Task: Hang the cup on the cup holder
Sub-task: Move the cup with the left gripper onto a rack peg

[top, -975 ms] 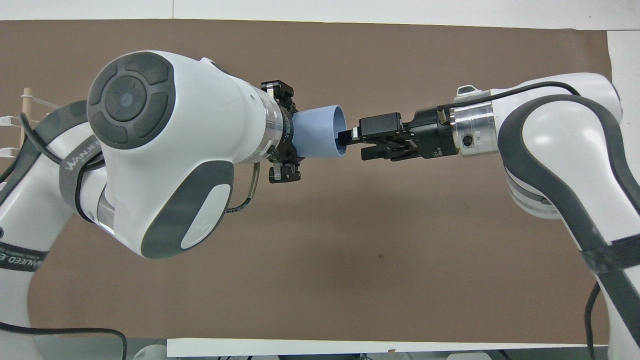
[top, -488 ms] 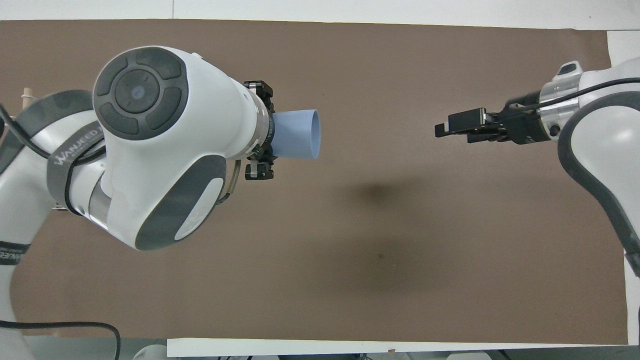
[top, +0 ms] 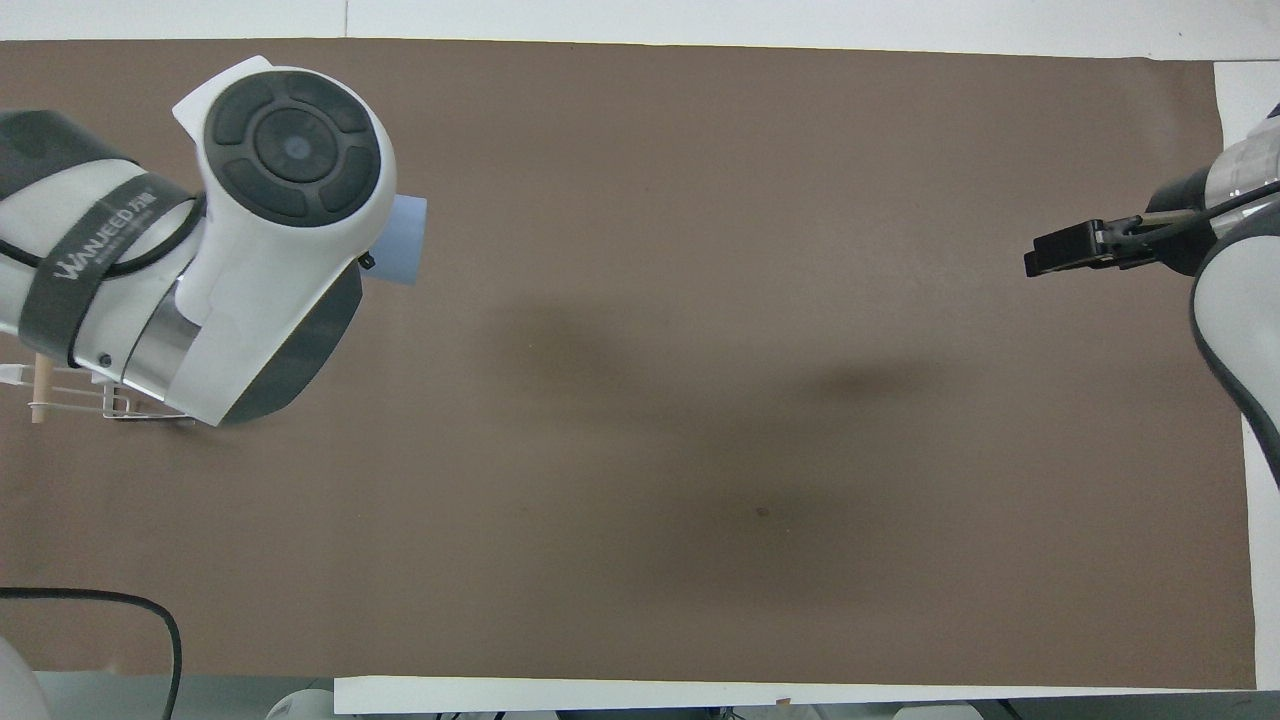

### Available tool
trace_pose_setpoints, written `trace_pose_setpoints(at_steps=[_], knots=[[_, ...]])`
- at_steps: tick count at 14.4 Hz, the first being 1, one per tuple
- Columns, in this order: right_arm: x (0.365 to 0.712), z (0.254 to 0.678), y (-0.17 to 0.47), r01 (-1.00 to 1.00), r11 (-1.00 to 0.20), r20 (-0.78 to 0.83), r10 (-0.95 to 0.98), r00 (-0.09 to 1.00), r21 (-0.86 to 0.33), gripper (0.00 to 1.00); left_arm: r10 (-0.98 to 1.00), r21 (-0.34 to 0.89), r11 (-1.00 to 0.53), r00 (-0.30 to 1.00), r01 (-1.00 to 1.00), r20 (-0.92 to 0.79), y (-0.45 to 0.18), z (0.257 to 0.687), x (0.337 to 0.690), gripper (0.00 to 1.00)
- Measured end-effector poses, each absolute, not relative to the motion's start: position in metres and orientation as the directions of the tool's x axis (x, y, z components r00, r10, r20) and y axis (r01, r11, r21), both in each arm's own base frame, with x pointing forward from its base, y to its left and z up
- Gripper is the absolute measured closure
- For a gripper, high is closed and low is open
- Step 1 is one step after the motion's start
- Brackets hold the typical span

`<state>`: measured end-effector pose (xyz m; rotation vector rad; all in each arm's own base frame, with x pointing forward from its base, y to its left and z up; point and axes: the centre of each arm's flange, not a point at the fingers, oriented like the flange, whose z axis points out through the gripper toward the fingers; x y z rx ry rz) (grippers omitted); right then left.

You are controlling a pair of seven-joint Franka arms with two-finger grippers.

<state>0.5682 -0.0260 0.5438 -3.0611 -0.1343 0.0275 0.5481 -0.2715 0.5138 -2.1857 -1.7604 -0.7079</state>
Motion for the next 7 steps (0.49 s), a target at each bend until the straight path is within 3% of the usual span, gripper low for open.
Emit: trace_pose_setpoints(at_steps=[4, 7], knots=[[0.544, 0.606, -0.067, 0.032, -0.999, -0.109, 0.035, 0.993, -0.03, 0.0, 0.558, -0.02, -0.271, 0.174, 0.962, 0.812, -0.237, 0.456, 0.566, 0.31], [0.53, 0.62, -0.069, 0.025, -0.999, -0.137, 0.029, 0.99, -0.032, 0.0, 0.342, -0.103, -0.269, 0.195, 0.958, 0.919, -0.207, 0.426, 0.565, 0.31]])
